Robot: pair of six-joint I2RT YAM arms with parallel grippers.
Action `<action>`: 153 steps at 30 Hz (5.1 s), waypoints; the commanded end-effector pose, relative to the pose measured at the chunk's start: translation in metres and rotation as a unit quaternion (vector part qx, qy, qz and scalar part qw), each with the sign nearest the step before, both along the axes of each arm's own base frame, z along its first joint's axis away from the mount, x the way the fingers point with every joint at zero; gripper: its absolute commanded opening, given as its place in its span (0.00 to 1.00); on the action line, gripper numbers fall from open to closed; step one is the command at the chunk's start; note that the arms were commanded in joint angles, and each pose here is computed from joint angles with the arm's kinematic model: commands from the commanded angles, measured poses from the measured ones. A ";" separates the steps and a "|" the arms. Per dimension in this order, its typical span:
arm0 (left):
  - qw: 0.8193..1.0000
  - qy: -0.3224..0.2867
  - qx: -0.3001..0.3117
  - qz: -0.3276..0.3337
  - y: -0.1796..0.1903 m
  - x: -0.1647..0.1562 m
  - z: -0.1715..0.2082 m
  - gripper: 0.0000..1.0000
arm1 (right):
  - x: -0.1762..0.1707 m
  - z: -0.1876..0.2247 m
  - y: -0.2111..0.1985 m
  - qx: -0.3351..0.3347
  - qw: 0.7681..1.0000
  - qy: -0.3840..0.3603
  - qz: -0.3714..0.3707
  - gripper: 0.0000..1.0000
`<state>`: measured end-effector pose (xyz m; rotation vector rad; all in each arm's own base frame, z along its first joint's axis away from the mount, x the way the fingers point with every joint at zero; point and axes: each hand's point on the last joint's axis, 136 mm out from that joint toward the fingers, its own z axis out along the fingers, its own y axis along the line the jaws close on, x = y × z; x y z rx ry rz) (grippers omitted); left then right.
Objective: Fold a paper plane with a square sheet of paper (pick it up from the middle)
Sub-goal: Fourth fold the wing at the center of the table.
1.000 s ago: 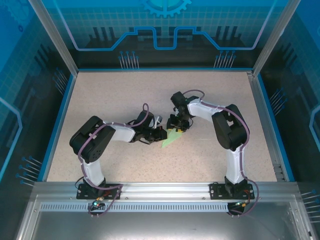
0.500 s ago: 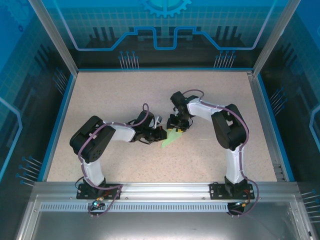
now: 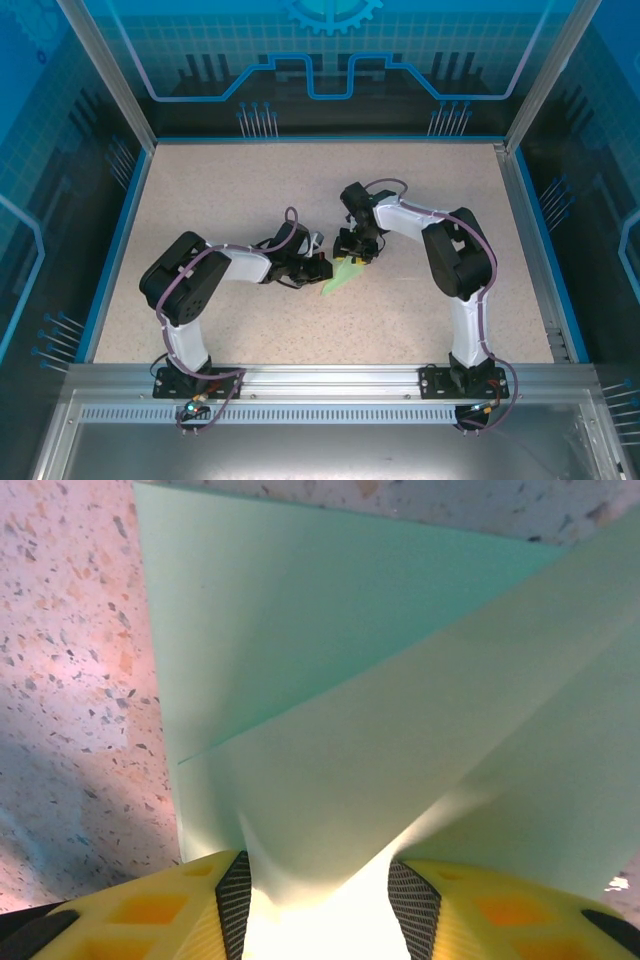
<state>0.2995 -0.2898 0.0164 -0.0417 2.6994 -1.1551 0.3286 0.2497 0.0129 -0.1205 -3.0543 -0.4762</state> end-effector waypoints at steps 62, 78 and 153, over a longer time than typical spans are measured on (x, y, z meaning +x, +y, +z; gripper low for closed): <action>0.983 0.101 0.156 -0.001 0.033 -0.029 -0.046 0.00 | -0.023 0.004 0.024 0.195 0.970 -0.092 0.114 0.09; 0.979 0.108 0.171 -0.004 0.040 -0.036 -0.051 0.00 | 0.016 -0.010 -0.014 0.149 0.981 -0.105 0.067 0.06; 0.973 0.124 0.193 -0.012 0.042 -0.043 -0.052 0.00 | 0.021 -0.004 0.000 0.164 0.977 -0.131 0.032 0.07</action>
